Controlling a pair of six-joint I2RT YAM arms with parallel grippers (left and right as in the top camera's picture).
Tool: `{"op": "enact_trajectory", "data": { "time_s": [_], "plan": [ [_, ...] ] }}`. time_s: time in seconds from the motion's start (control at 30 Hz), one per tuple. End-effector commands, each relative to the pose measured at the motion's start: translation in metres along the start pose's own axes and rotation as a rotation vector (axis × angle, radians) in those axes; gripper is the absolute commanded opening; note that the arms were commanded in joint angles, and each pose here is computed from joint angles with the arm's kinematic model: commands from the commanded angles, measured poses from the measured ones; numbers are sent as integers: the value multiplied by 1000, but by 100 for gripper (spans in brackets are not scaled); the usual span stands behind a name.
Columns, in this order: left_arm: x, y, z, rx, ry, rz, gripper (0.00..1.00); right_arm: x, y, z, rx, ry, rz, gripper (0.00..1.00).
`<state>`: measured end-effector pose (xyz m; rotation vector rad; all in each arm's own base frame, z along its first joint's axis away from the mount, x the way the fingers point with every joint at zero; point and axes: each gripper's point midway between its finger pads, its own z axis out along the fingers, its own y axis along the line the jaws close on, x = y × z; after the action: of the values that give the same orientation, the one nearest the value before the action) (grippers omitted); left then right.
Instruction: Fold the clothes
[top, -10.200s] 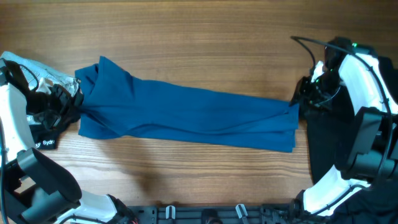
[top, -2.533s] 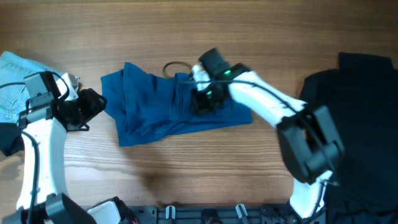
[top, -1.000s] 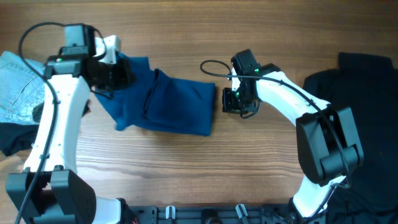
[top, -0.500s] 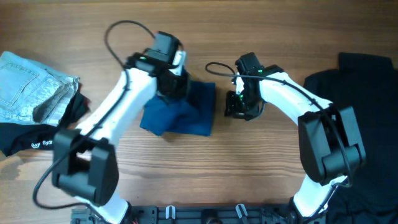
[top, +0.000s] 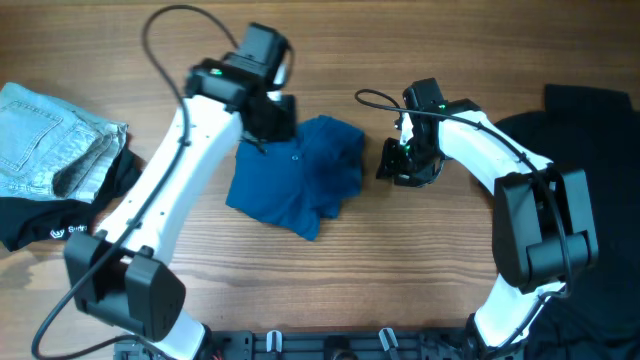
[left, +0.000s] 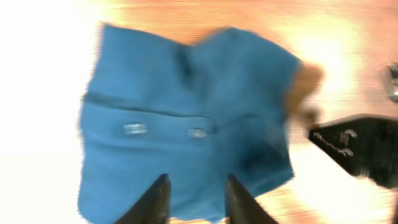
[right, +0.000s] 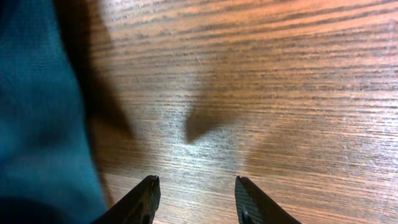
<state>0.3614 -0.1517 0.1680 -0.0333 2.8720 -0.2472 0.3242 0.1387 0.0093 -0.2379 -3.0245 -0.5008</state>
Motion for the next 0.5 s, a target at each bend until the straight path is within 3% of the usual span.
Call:
{"op": "enact_trajectory", "data": {
  "time_s": [0.0, 0.07, 0.2, 0.4, 0.47],
  "plan": [
    [5, 33, 11, -65, 40, -63, 9, -4, 3, -11, 1, -18, -52, 44],
    [15, 41, 23, -82, 75, -73, 8, -3, 24, -26, -93, -29, -148, 43],
    [38, 57, 50, -106, 140, -97, 19, 20, 85, -72, -400, -65, -450, 49],
    [46, 82, 86, -111, 119, -145, 12, 44, 125, -63, -457, -40, -540, 49],
    [42, 90, 85, -102, 113, -177, 19, 45, 135, -44, -418, -31, -499, 45]
  ]
}}
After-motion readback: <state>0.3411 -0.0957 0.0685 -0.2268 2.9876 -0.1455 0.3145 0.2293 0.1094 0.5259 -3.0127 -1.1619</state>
